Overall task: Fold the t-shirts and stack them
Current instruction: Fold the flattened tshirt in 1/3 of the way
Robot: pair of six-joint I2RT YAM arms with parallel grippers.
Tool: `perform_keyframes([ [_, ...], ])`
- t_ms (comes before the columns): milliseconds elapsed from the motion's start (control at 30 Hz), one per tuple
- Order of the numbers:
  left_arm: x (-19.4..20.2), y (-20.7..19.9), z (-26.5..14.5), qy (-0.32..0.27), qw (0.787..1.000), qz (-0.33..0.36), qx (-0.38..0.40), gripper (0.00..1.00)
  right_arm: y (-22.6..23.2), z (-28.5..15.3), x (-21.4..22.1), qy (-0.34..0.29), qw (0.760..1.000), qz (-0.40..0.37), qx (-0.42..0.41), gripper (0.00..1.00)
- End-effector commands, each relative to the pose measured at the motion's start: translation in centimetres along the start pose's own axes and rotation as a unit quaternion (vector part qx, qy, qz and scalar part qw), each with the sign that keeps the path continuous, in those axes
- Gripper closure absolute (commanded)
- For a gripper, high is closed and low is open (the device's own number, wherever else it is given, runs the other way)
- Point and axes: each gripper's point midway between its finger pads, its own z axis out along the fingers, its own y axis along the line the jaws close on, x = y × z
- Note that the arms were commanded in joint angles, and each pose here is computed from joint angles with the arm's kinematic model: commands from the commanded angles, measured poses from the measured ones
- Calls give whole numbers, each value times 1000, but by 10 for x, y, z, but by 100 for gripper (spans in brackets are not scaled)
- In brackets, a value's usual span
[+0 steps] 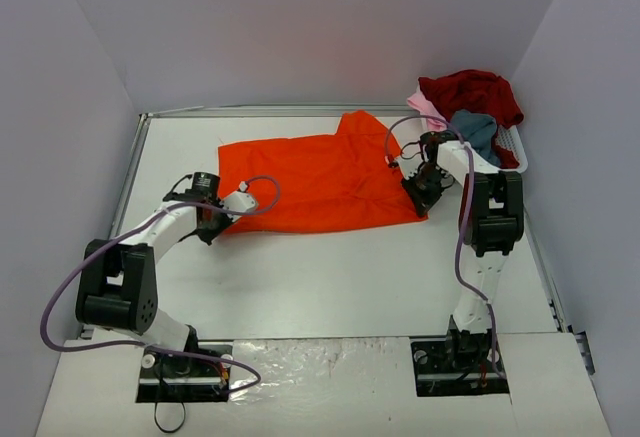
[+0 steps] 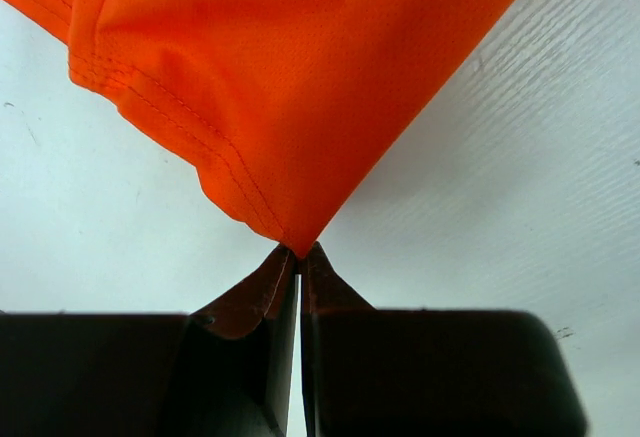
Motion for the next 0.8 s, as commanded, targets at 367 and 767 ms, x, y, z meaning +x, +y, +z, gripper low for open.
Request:
perform_keyframes([
  [367,33,19,-13,36,998,19,-38,98,-12,26,28,50,999,15,2,100],
  [767,47,14,-6,52,998,15,-40,96,-7,27,30,50,999,16,-7,100],
])
